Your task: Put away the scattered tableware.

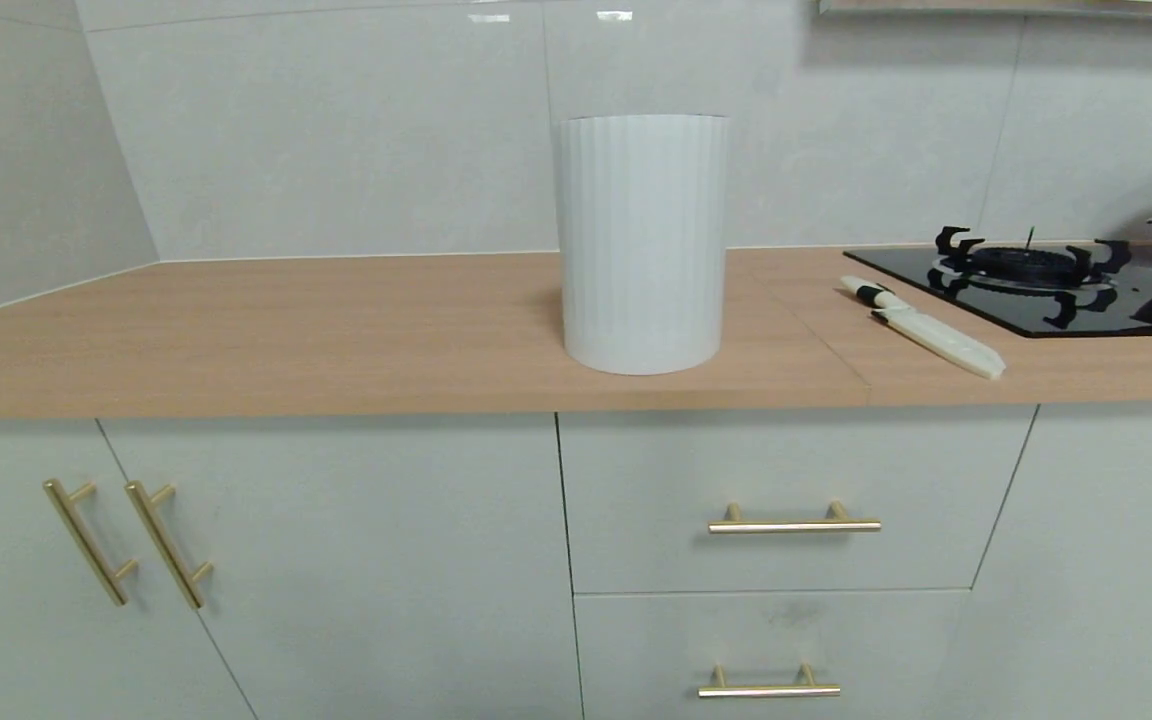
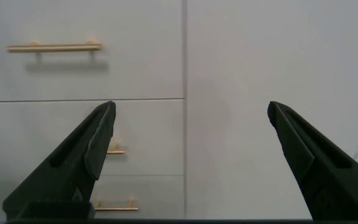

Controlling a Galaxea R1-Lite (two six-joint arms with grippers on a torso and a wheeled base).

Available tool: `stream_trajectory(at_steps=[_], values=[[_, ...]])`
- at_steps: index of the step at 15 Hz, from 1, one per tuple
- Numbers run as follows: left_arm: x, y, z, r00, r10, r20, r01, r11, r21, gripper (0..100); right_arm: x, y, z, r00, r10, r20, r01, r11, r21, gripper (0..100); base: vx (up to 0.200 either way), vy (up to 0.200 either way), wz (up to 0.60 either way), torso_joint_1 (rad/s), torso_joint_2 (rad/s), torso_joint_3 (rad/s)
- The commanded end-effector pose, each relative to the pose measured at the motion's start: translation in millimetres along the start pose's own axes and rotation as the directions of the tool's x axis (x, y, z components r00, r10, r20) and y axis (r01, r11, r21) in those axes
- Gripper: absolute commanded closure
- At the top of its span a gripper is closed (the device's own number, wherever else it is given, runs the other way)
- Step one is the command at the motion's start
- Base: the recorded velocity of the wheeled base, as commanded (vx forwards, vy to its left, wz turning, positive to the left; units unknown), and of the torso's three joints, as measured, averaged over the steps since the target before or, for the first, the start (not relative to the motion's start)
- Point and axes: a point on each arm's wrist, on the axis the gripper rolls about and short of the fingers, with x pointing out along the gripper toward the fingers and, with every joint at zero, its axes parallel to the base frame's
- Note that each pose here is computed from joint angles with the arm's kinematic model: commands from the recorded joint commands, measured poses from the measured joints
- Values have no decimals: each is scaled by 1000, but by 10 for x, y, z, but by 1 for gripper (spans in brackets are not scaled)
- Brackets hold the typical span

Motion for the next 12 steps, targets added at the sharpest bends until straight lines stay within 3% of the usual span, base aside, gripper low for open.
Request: stream_trajectory(at_steps=[1,12], values=[[0,0,0,1000,0,0,0,1000,-1,0,2,0,1,1000,0,-2,0,1000,0,0,0,0,0,0,0,0],[0,0,1,1000,0,1,0,1000,-1,0,2,0,1,1000,1,-2,-1,1000,0,0,0,0,0,0,0,0]])
